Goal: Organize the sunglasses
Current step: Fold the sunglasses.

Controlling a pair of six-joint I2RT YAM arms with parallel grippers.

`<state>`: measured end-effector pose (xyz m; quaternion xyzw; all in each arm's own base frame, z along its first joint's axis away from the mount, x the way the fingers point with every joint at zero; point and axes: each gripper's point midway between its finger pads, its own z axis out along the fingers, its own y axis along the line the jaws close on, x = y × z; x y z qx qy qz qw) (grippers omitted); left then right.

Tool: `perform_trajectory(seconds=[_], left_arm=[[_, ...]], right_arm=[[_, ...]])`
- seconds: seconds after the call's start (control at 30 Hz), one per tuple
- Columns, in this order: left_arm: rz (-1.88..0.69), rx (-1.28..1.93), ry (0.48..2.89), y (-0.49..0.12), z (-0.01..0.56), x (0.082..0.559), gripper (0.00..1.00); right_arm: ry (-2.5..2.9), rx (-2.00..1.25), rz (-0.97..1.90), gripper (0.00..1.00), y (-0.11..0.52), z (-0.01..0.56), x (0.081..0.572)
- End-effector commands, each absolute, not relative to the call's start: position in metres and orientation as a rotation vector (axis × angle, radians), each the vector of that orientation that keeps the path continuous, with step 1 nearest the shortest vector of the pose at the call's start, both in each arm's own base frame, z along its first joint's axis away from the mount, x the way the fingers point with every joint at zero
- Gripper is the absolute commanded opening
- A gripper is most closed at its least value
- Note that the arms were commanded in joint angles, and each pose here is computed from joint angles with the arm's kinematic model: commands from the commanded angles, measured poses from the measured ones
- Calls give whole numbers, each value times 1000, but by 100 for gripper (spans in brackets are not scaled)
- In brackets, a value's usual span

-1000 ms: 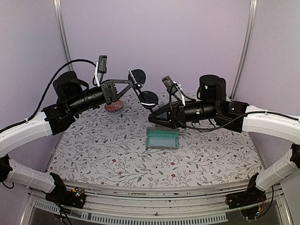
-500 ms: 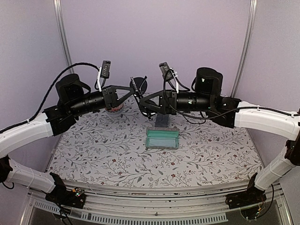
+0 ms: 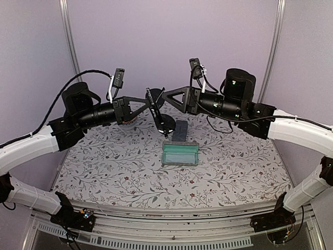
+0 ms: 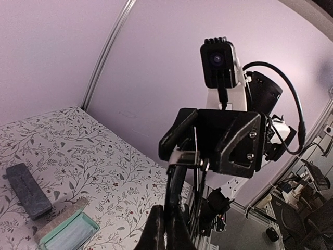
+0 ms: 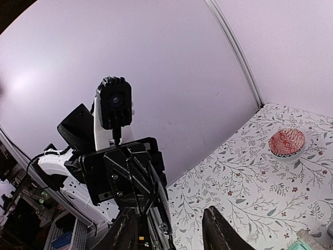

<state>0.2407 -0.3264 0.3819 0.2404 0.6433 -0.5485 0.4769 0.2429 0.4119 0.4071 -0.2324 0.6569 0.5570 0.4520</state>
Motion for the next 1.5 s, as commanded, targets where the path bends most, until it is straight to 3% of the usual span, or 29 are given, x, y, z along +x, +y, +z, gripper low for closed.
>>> perform_trajectory(seconds=[0.0, 0.27, 0.37, 0.53, 0.67, 0.97, 1.17, 1.3, 1.4, 1.47], left_arm=[[-1359, 628, 1555, -327, 380, 233, 0], [-1375, 636, 1552, -328, 381, 230, 0], [-1381, 630, 1552, -327, 382, 229, 1], [-1404, 619, 1571, -327, 377, 227, 23], [-1463, 639, 1587, -330, 366, 220, 26], [-1489, 644, 1597, -334, 362, 220, 24], [-1537, 651, 1586, -341, 367, 221, 15], [-1543, 671, 1587, -343, 363, 220, 3], [-1502, 672, 1604, -342, 359, 223, 0], [-1460, 679, 1615, -341, 356, 227, 0]], right_arm=[[1644, -569, 1331, 40, 414, 406, 252], [1627, -617, 1363, 7, 421, 407, 248], [1630, -608, 1360, 3, 422, 406, 249], [1626, -556, 1340, 2, 418, 410, 256], [1615, -546, 1349, 2, 418, 413, 256], [1597, -589, 1387, 2, 423, 414, 250], [1579, -650, 1427, 2, 427, 411, 240], [1588, -631, 1415, 3, 424, 408, 242], [1618, -589, 1377, 17, 418, 401, 248], [1655, -548, 1337, 33, 410, 394, 253]])
